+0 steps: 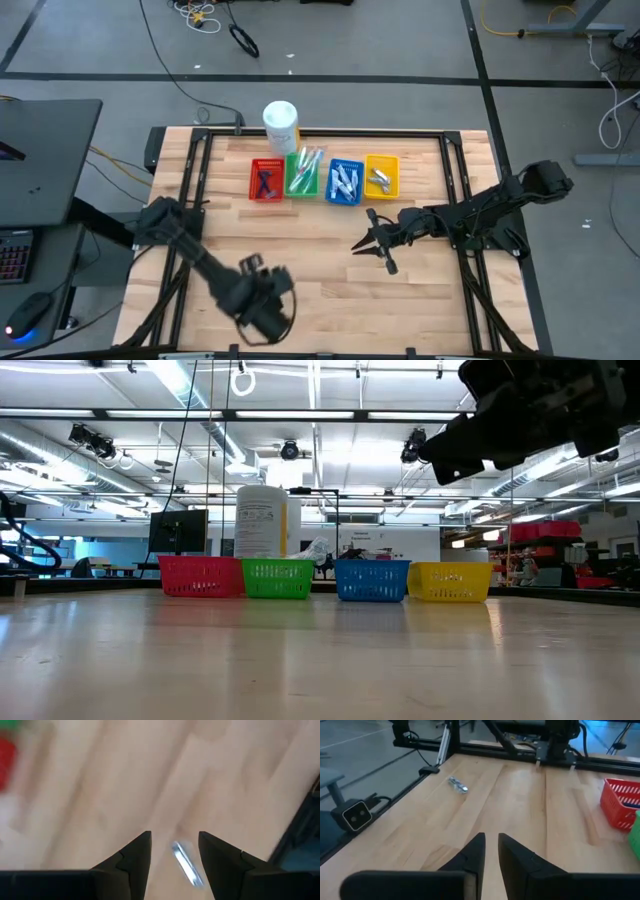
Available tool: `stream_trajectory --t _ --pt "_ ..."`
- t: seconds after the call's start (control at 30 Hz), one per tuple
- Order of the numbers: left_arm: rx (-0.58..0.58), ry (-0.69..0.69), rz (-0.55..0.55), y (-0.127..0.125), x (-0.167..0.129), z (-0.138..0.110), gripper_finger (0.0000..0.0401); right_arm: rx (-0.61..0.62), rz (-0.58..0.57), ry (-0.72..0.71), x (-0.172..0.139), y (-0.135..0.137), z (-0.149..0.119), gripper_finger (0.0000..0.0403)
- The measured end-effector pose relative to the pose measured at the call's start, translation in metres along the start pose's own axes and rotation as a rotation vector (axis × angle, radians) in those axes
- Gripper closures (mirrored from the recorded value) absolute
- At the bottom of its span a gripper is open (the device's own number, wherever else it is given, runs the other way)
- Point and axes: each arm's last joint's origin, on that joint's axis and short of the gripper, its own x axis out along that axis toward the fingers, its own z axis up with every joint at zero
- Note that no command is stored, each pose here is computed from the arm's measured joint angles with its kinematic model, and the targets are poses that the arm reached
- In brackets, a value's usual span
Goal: Pick & Place Travel size toiletries
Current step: Put the silver nail cutter into the yellow bin
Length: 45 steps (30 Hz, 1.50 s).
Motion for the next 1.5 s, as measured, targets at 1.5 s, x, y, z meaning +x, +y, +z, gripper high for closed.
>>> stream_trajectory --t 1.5 --pt "-0.387 0.375 -0.136 -0.012 0.112 -0.082 0.0227 -0.069 -0.023 0.045 -0.002 -0.017 -0.005 0.0254"
